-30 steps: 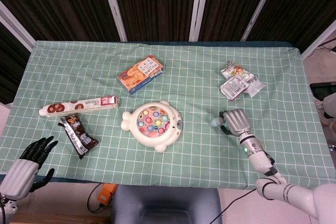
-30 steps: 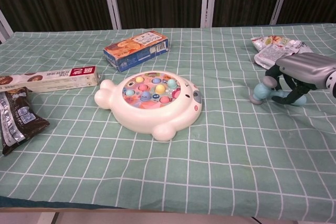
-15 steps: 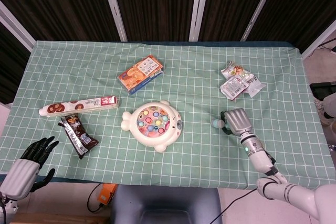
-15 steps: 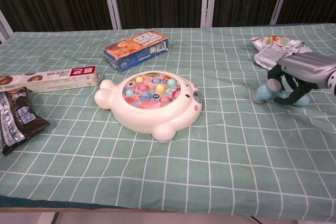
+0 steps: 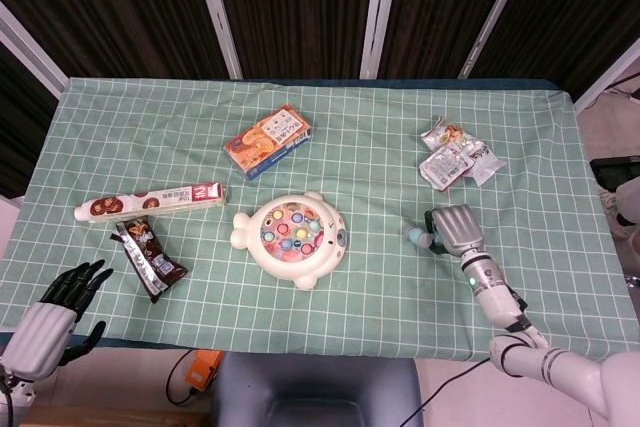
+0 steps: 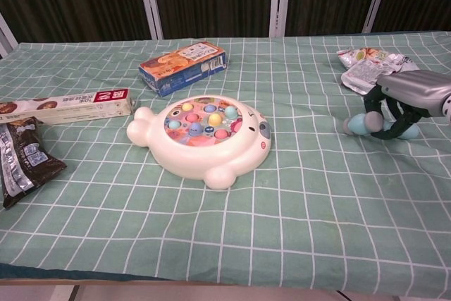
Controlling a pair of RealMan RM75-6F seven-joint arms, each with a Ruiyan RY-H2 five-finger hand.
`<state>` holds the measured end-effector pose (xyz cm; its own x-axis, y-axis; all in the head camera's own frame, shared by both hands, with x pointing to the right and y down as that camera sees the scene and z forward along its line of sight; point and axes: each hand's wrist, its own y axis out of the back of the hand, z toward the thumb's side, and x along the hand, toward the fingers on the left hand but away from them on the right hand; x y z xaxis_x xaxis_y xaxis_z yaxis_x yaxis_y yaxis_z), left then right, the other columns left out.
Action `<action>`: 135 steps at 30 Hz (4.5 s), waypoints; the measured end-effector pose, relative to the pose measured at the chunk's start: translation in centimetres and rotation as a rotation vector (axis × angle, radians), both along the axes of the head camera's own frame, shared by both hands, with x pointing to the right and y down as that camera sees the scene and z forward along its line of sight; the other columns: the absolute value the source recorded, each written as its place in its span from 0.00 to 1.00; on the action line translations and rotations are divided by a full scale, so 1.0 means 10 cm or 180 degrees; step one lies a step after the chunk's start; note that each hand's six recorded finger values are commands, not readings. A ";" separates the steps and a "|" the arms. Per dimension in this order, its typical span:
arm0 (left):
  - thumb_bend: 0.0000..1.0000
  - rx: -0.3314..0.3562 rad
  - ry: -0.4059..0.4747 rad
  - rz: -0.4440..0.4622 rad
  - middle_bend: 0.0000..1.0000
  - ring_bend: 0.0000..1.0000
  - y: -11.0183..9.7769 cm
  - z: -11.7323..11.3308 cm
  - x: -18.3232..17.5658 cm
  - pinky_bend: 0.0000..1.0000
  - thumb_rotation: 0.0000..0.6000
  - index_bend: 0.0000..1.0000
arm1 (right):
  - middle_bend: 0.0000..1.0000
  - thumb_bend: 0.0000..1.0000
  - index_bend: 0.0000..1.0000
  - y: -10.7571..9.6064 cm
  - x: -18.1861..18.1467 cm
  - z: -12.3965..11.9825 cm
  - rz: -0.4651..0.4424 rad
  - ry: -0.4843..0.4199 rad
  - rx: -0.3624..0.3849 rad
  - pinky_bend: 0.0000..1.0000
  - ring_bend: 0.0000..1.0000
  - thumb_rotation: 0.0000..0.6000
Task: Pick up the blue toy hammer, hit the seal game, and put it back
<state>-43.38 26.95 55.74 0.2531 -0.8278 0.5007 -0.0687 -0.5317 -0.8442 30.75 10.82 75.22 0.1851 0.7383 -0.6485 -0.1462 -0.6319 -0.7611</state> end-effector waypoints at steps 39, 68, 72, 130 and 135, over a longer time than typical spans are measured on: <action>0.41 -0.0009 -0.0031 0.0001 0.03 0.02 0.00 0.02 0.01 0.13 1.00 0.00 | 0.59 0.40 0.70 -0.10 0.12 0.05 0.0267 -0.0101 -0.0078 0.68 0.65 1.00; 0.41 -0.0024 -0.0045 0.0011 0.03 0.03 0.00 0.03 0.01 0.13 1.00 0.00 | 0.55 0.38 0.65 -0.19 0.17 0.02 0.0352 -0.0086 0.0016 0.67 0.64 1.00; 0.41 -0.0023 -0.0045 0.0009 0.03 0.03 0.00 0.03 0.01 0.13 1.00 0.00 | 0.55 0.38 0.65 -0.21 0.16 0.02 0.0365 -0.0093 0.0025 0.67 0.64 1.00; 0.41 0.0012 -0.0011 0.0001 0.03 0.03 0.01 -0.02 0.00 0.13 1.00 0.00 | 0.55 0.38 0.65 -0.33 0.23 -0.19 0.0416 -0.0058 0.0181 0.67 0.64 1.00; 0.41 0.0025 -0.0003 -0.0013 0.03 0.03 0.01 -0.03 -0.01 0.13 1.00 0.00 | 0.48 0.38 0.55 -0.32 0.25 -0.35 0.0461 -0.0222 0.0290 0.60 0.56 1.00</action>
